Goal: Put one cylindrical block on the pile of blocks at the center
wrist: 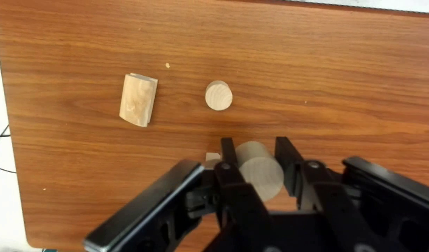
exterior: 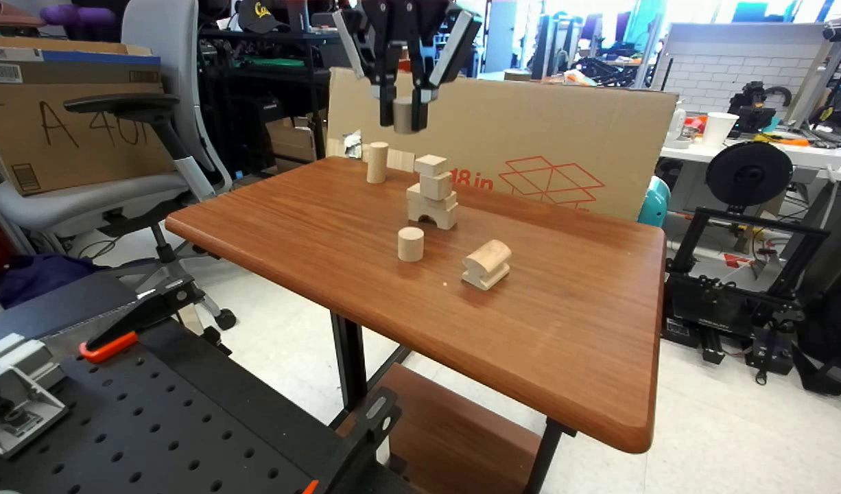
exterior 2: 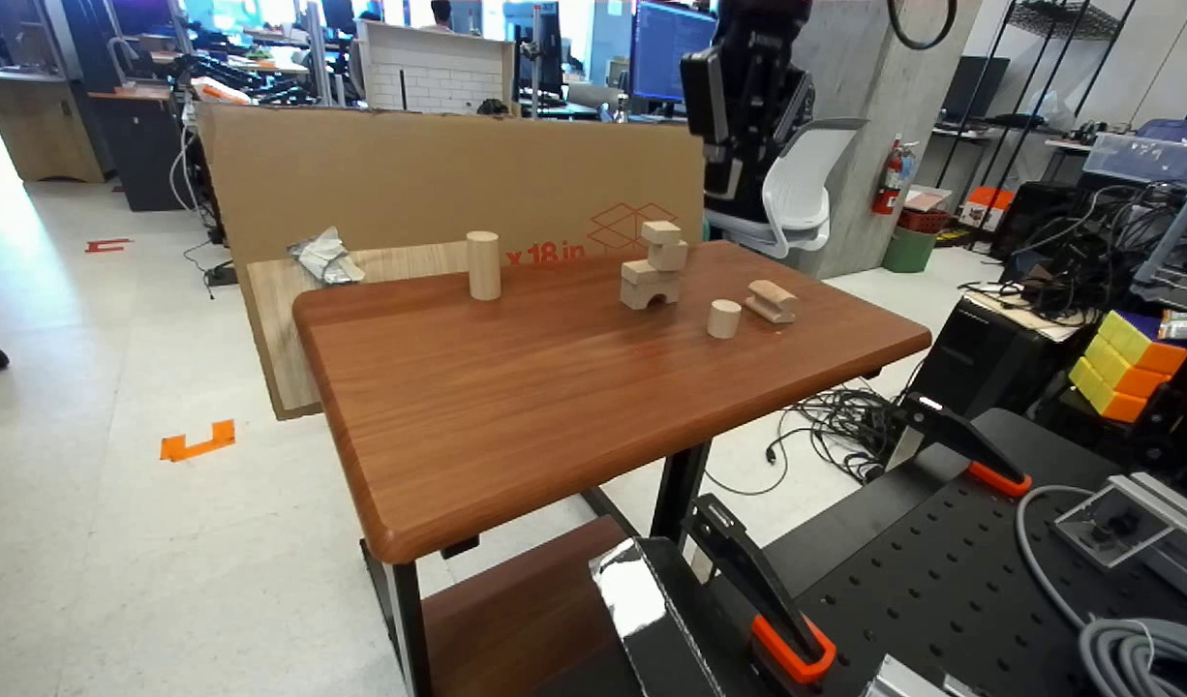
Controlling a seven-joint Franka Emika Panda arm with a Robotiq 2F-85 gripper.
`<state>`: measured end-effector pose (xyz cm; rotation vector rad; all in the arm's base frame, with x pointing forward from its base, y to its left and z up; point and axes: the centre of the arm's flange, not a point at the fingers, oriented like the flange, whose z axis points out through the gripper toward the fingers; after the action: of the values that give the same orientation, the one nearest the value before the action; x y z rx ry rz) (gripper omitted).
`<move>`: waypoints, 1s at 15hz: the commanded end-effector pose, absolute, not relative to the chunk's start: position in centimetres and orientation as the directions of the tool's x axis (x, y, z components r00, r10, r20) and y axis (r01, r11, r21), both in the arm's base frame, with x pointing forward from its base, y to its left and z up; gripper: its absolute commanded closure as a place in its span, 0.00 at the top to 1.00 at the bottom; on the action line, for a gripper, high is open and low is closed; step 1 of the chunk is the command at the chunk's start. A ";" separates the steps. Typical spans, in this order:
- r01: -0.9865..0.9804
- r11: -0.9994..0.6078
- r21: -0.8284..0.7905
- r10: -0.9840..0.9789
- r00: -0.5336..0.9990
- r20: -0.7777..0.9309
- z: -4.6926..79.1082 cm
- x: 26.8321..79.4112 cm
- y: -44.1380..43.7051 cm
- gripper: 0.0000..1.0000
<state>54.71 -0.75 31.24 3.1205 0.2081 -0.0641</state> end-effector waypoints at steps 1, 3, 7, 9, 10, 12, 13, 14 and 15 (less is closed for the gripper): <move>0.100 -0.995 -0.017 0.101 0.994 -0.046 33.7 56.2 -0.7 0.08; 0.083 -0.997 -0.010 0.083 0.996 -0.044 33.4 56.9 -0.6 0.08; 0.067 -0.998 -0.006 0.067 0.997 -0.041 32.4 57.9 -0.6 0.08; 0.065 -0.998 -0.009 0.065 0.997 -0.044 31.8 58.6 -0.5 0.08; 0.064 -0.998 -0.007 0.064 0.997 -0.044 31.7 58.9 -0.5 0.08; 0.063 -0.998 -0.005 0.063 0.997 -0.047 31.4 59.5 -0.4 0.08; 0.063 -0.998 -0.004 0.063 0.997 -0.049 31.3 59.7 -0.4 0.08; 0.063 -0.998 -0.003 0.063 0.997 -0.048 31.1 60.0 -0.3 0.08; 0.065 -0.998 -0.004 0.065 0.997 -0.047 31.0 60.2 -0.2 0.08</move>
<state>58.67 -0.59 31.04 3.1320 0.1157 -0.0706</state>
